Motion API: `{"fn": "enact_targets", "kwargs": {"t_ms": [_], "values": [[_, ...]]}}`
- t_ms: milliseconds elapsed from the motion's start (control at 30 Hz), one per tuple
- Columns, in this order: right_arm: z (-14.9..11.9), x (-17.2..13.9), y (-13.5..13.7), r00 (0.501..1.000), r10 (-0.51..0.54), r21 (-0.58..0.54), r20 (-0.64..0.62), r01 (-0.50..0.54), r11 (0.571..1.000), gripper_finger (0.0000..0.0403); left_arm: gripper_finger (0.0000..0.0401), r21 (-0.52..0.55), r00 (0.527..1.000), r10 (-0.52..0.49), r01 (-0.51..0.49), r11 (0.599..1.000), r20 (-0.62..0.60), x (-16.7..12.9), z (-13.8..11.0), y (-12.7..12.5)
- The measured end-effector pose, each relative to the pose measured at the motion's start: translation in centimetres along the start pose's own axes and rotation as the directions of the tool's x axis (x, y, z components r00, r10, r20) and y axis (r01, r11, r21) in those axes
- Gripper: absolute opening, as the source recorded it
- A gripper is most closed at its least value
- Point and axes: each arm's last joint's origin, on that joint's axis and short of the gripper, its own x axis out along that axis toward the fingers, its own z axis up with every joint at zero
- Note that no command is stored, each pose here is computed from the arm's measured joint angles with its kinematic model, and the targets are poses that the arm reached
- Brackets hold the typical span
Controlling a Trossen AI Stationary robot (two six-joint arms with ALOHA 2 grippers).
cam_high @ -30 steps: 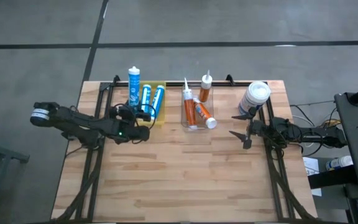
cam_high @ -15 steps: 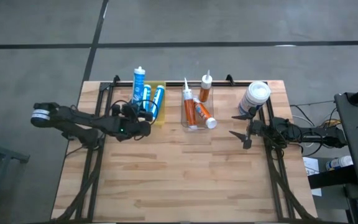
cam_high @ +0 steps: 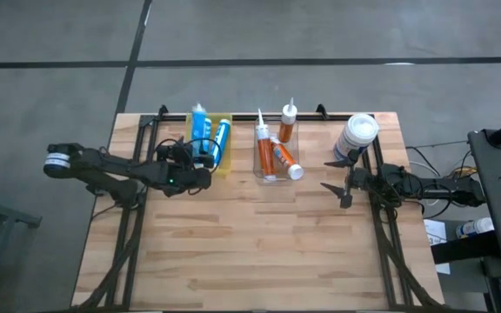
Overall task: Pick & place silicon tubes, Sealant and Lysol wipes
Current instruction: Put the blue sealant into the yellow bin, then return to Home Position
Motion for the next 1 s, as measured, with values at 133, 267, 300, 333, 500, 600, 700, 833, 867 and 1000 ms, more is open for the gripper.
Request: {"fn": "enact_targets", "kwargs": {"t_ms": [133,267,300,333,500,600,700,833,867,1000], "values": [[0.0,0.0,0.0,1.0,0.0,0.0,0.0,0.0,1.0,0.032,0.0352,-0.002,1.0,-0.001,0.001,1.0,-0.003,0.0,0.0,0.0],[0.0,0.0,0.0,1.0,0.0,0.0,0.0,0.0,1.0,0.032,0.0359,-0.003,1.0,-0.003,0.003,1.0,-0.006,0.0,0.0,0.0],[0.0,0.0,0.0,1.0,0.001,0.0,0.0,-0.001,1.0,0.032,0.0359,-0.006,1.0,-0.004,0.004,1.0,-0.006,0.0,0.0,0.0],[0.0,0.0,0.0,1.0,0.0,0.0,0.0,0.0,1.0,0.032,0.0359,-0.007,1.0,-0.005,0.005,1.0,-0.006,0.0,0.0,0.0],[0.0,0.0,0.0,1.0,0.0,0.0,0.0,0.0,1.0,0.032,0.0359,-0.008,1.0,-0.006,0.006,1.0,-0.008,0.1,0.0,0.0],[0.0,0.0,0.0,1.0,0.001,0.0,0.0,-0.001,1.0,0.032,0.036,-0.004,1.0,-0.007,0.007,1.0,-0.008,0.1,0.0,-0.1],[0.0,0.0,0.0,1.0,0.0,0.0,0.0,0.0,1.0,0.032,0.036,0.007,1.0,-0.018,0.018,1.0,-0.013,0.0,0.2,-0.2],[0.0,0.0,0.0,1.0,0.0,0.0,0.0,0.0,1.0,0.032,0.036,0.076,0.996,-0.077,0.079,0.994,-0.034,-0.6,1.7,-1.2],[0.0,0.0,0.0,1.0,0.0,0.0,0.0,0.0,1.0,0.032,0.036,0.093,0.994,-0.099,0.103,0.99,-0.043,-0.8,2.1,-1.4],[0.0,0.0,0.0,1.0,0.0,0.0,0.0,0.0,1.0,0.032,0.036,0.114,0.982,-0.182,0.188,0.976,-0.056,-2.1,3.7,-2.4]]}}
